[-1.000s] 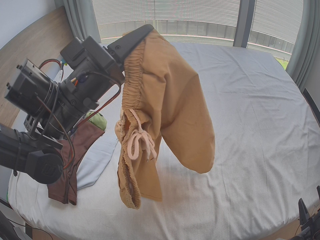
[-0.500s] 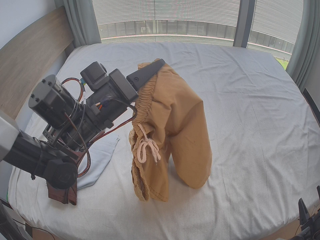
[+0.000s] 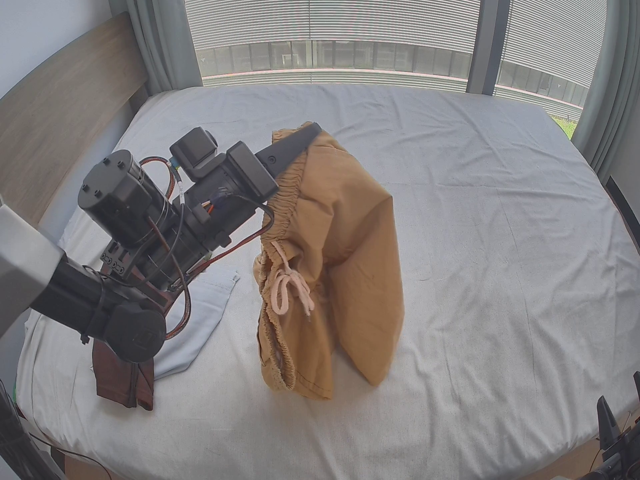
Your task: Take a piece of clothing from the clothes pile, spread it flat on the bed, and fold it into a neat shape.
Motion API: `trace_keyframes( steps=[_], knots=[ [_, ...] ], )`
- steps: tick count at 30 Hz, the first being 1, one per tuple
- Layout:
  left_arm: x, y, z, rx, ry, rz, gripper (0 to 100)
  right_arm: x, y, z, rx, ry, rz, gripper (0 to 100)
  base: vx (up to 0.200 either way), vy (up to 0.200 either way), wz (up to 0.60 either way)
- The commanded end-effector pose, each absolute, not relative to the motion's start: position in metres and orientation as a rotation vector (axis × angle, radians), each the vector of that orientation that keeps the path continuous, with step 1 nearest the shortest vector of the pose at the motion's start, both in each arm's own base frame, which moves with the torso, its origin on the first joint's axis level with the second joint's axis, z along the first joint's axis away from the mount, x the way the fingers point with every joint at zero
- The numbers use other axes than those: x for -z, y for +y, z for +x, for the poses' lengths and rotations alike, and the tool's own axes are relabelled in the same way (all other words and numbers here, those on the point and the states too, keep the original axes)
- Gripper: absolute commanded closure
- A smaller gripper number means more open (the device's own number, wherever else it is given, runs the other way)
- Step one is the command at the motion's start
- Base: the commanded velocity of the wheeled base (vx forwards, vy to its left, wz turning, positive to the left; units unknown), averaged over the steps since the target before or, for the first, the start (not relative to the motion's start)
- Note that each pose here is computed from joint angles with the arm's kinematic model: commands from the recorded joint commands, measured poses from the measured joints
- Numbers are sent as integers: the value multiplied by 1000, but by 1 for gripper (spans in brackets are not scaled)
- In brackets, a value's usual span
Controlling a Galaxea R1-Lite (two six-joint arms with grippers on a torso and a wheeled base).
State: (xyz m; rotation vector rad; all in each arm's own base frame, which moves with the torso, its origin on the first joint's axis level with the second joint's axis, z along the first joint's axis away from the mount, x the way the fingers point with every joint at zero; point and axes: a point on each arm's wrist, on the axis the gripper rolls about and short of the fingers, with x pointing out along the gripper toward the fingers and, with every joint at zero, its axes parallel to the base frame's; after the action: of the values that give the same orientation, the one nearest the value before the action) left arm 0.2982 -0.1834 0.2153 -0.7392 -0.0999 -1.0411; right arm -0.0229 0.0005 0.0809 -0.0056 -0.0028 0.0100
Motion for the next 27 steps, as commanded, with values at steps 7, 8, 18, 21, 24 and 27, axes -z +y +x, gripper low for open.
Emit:
trace_keyframes(
  steps=[7,8,18,21,24,27],
  knots=[
    [-211,-180,305,1033,-93,-730,100,-76,0,-23,-11,-2,2,0,0,0,0],
    [-210,-180,305,1032,-92,-730,100,-76,0,-23,-11,-2,2,0,0,0,0],
    [-207,-181,307,1027,-90,-720,100,-77,0,-23,-5,-12,6,0,0,0,0],
    [-205,-179,305,1024,-108,-701,100,-128,1,-37,0,-284,47,0,0,0,0],
    [-207,-172,308,1015,-143,-691,100,-165,1,-35,-4,-291,32,0,0,0,0],
    [-208,-172,309,1019,-147,-689,100,-169,0,-20,-85,-190,89,0,0,0,0]
  ],
)
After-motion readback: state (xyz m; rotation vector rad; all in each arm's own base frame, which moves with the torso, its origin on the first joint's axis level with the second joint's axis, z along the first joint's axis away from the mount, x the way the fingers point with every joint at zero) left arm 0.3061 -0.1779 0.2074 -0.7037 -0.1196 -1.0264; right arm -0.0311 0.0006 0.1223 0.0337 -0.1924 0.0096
